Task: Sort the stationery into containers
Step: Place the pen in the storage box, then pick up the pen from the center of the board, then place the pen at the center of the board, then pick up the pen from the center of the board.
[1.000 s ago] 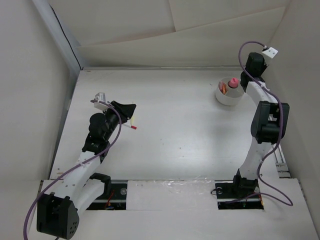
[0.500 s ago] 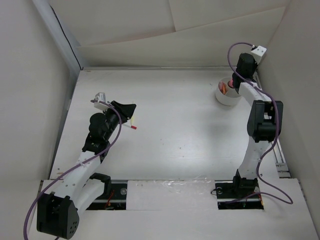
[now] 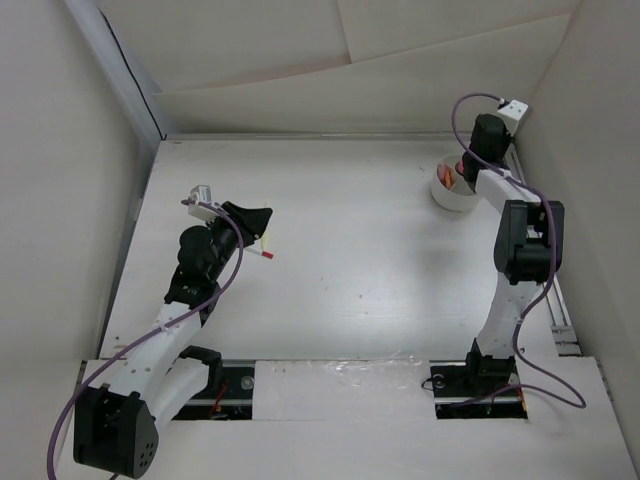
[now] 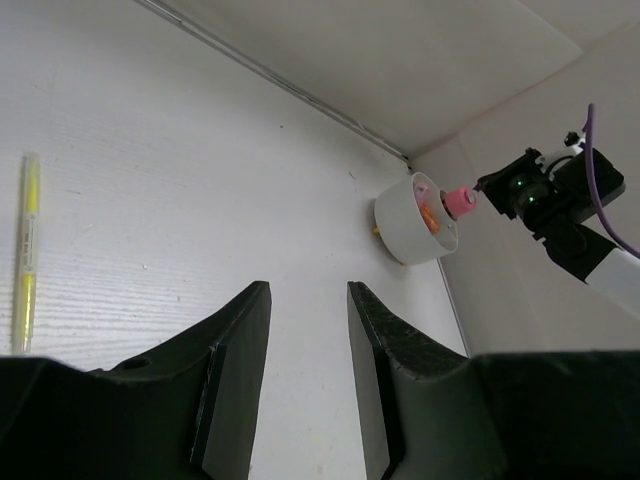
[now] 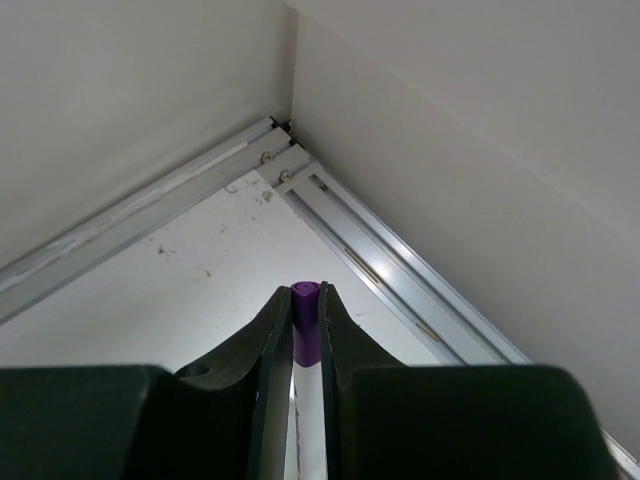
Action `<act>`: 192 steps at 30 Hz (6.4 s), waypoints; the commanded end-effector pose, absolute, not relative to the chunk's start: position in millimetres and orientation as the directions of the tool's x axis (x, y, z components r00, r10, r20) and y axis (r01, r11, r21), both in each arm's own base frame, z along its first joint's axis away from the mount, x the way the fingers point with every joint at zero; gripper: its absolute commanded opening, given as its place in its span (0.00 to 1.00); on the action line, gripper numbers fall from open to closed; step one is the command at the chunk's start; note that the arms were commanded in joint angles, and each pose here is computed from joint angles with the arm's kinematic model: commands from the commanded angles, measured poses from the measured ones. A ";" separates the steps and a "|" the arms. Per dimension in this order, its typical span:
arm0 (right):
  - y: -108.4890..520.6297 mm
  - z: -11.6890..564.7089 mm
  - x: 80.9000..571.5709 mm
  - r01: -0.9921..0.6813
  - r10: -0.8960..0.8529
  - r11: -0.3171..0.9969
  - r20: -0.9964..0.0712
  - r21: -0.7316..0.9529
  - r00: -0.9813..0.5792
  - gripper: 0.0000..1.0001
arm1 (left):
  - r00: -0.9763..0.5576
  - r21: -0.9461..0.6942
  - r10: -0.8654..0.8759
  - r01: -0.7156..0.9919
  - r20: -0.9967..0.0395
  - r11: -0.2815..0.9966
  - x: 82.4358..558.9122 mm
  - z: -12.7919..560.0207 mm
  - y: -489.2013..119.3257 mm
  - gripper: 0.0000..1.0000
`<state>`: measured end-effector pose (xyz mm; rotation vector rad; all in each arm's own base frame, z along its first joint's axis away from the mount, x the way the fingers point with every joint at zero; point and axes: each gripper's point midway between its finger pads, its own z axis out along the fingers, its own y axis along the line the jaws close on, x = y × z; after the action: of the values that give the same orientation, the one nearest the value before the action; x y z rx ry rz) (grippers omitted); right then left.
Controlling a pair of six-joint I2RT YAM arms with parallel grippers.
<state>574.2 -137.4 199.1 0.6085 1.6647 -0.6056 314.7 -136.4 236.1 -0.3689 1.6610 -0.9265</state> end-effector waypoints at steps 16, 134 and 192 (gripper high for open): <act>-101.6 259.5 535.7 0.606 0.164 0.785 -0.986 0.129 -0.003 0.53 | -0.249 -0.716 -0.672 0.285 -0.698 0.638 311.9 261.5 -134.4 0.33; 212.1 107.7 338.8 -0.442 -0.279 0.896 -0.711 0.050 -0.646 0.01 | -0.273 -0.720 -0.667 0.207 -0.693 0.663 319.0 254.1 -129.1 0.32; 261.6 50.7 403.6 -0.526 -0.399 0.849 -0.584 0.057 -0.707 0.02 | -0.265 -0.713 -0.663 0.203 -0.700 0.671 319.9 253.8 -127.4 0.33</act>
<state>388.2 256.7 29.7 -0.7311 2.5126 0.2270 316.8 -126.1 218.1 -0.4288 1.7354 -0.8439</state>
